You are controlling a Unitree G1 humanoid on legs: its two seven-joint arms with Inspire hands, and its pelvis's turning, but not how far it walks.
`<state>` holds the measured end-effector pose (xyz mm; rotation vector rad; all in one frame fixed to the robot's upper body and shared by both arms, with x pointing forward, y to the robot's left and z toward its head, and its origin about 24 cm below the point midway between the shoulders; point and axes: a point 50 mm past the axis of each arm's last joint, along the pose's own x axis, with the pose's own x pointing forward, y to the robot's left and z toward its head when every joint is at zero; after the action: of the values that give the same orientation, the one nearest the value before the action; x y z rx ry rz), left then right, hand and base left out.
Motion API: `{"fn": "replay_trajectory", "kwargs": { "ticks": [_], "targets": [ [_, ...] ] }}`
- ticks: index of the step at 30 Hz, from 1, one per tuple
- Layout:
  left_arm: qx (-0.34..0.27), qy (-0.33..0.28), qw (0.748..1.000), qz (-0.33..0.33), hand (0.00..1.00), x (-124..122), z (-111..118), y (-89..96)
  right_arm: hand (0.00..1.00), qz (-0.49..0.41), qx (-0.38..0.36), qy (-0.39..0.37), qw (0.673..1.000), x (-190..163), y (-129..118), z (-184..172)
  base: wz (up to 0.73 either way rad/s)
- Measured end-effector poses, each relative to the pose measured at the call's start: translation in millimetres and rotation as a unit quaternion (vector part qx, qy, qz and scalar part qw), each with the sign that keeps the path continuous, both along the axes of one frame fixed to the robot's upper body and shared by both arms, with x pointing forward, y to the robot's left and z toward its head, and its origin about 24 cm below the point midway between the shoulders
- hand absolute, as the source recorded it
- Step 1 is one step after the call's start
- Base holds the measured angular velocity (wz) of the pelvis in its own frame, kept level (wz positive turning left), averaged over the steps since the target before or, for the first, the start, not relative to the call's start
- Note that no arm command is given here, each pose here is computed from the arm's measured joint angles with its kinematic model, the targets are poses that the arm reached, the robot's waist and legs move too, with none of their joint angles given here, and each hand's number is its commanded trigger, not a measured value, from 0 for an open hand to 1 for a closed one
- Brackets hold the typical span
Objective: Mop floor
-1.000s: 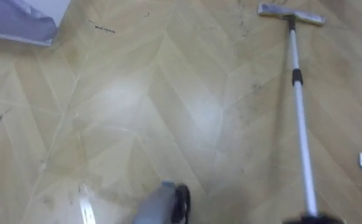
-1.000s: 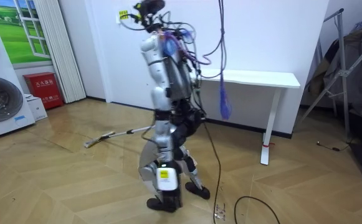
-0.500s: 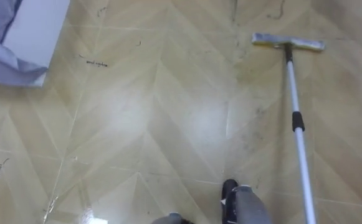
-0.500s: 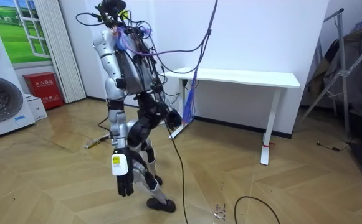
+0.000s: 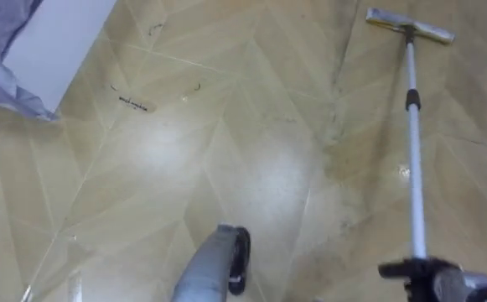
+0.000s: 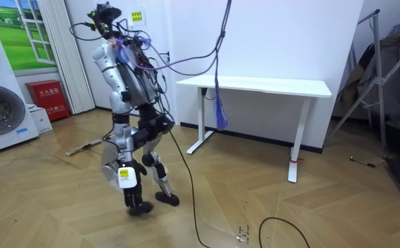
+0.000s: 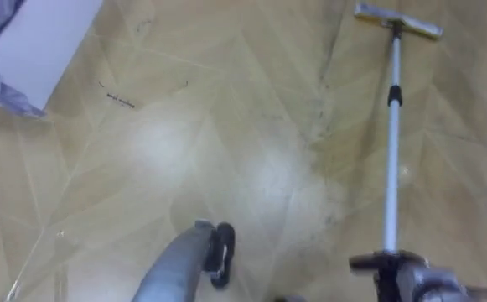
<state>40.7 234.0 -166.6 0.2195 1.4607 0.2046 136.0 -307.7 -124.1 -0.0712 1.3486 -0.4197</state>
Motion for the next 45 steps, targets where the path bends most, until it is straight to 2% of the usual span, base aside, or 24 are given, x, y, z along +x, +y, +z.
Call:
{"fn": "replay_trajectory", "kwargs": {
  "ticks": [3,5,9,11,14,16,19,20,23,26,28,31,33,36,38,41,45],
  "targets": [
    [-0.004,-0.038,0.999,-0.007,0.00,21,1,-6.3,1.00,-0.028,-0.023,0.092,0.995,-71,-9,-14,0.63],
    [0.004,-0.055,0.998,-0.009,0.00,30,3,-6.9,1.00,-0.035,-0.034,0.119,0.992,-94,-8,-17,0.13],
    [0.024,-0.060,0.998,-0.020,0.00,35,4,-9.0,1.00,-0.038,-0.032,0.149,0.988,-116,10,-26,-0.02],
    [0.025,-0.050,0.998,-0.022,0.00,32,3,-10.7,1.00,-0.041,-0.018,0.172,0.984,-134,25,-32,0.03],
    [0.023,-0.024,0.999,-0.013,0.00,23,0,-14.2,1.00,-0.047,-0.009,0.180,0.983,-137,30,-34,-0.04],
    [0.022,-0.017,1.000,0.011,0.00,18,0,-11.3,1.00,-0.051,-0.012,0.170,0.984,-120,28,-32,-0.04],
    [0.034,-0.009,0.999,0.040,0.00,8,1,-1.2,1.00,-0.039,-0.027,0.108,0.993,-57,14,-20,-0.35],
    [0.036,-0.008,0.998,0.051,0.00,2,2,2.1,1.00,-0.027,-0.036,0.060,0.997,-21,8,-9,-0.21],
    [0.042,0.000,0.998,0.051,0.00,-12,3,6.8,1.00,0.002,-0.049,-0.053,0.997,54,4,23,-0.36],
    [0.034,0.006,0.998,0.052,0.00,-20,2,5.8,1.00,-0.004,-0.025,-0.120,0.992,86,11,38,0.14],
    [0.024,0.002,0.998,0.051,0.00,-15,2,5.4,1.00,-0.023,-0.013,-0.119,0.993,80,8,35,0.54],
    [0.019,-0.012,0.999,0.037,0.00,3,4,6.0,1.00,-0.048,-0.004,-0.067,0.997,32,1,12,0.50],
    [0.011,-0.031,0.999,0.026,0.00,16,4,1.8,1.00,-0.071,-0.015,0.017,0.997,-33,-8,-7,0.41],
    [0.003,-0.038,0.999,0.025,0.00,17,4,-1.3,1.00,-0.061,-0.042,0.100,0.992,-90,-12,-15,-0.03],
    [0.008,-0.038,0.999,0.007,0.00,17,4,-2.5,1.00,-0.055,-0.053,0.150,0.986,-126,-5,-20,-0.09],
    [0.008,-0.034,0.999,-0.004,0.00,14,2,-8.2,1.00,-0.048,-0.040,0.161,0.985,-131,12,-28,-0.64],
    [-0.004,-0.017,1.000,0.003,0.00,5,-1,-18.2,1.00,-0.035,-0.025,0.174,0.984,-129,24,-32,-0.45]
  ]
}}
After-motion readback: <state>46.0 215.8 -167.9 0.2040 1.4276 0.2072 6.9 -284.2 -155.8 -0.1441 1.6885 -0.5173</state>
